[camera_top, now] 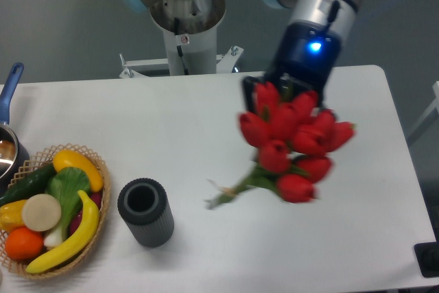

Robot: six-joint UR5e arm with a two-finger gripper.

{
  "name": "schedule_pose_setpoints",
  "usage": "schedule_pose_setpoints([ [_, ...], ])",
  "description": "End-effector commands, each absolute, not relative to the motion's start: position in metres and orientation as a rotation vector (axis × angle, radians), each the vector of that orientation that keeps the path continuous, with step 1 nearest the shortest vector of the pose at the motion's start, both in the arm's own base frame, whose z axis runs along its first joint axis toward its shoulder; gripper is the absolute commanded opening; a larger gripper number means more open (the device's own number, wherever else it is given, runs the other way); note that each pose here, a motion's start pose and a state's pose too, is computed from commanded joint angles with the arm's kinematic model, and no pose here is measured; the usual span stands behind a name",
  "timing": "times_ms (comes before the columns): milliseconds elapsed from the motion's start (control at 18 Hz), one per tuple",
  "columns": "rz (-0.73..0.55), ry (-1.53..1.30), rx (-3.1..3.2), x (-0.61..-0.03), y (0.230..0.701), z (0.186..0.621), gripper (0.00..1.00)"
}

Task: Pick up the flowers from the vase
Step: 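Carry the tulip bouquet away from the vase and hold it raised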

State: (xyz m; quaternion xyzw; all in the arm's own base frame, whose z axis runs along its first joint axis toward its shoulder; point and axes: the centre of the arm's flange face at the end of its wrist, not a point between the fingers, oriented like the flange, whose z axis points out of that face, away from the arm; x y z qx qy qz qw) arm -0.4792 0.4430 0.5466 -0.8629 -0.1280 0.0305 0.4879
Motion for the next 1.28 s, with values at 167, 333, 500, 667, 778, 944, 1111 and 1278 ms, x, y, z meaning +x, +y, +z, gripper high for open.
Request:
schedule_pose_setpoints([
  [167,0.1,-0.271,-2.138,-0.485,0.441,0.534,0.0],
  [333,0.257,-0.251,-2.329,-0.499,0.429,0.501,0.0],
  [500,0.305,-0.323,-2.514,-0.501,0.417,0.457,0.0],
  [667,0.324,-0.216,-2.61,-0.494,0.41,0.43,0.0],
  [778,0.306,-0.206,-2.657,-0.491,0.412,0.413,0.0],
  [944,0.302,-0.172,-2.806,-0.486,0.409,0.381,0.0],
  [1111,0.318,-0.039,-2.937,-0.484,0.404,0.375,0.02],
  [1278,0.273,-0.012,-2.989,-0.488,0.406,0.375,0.03],
])
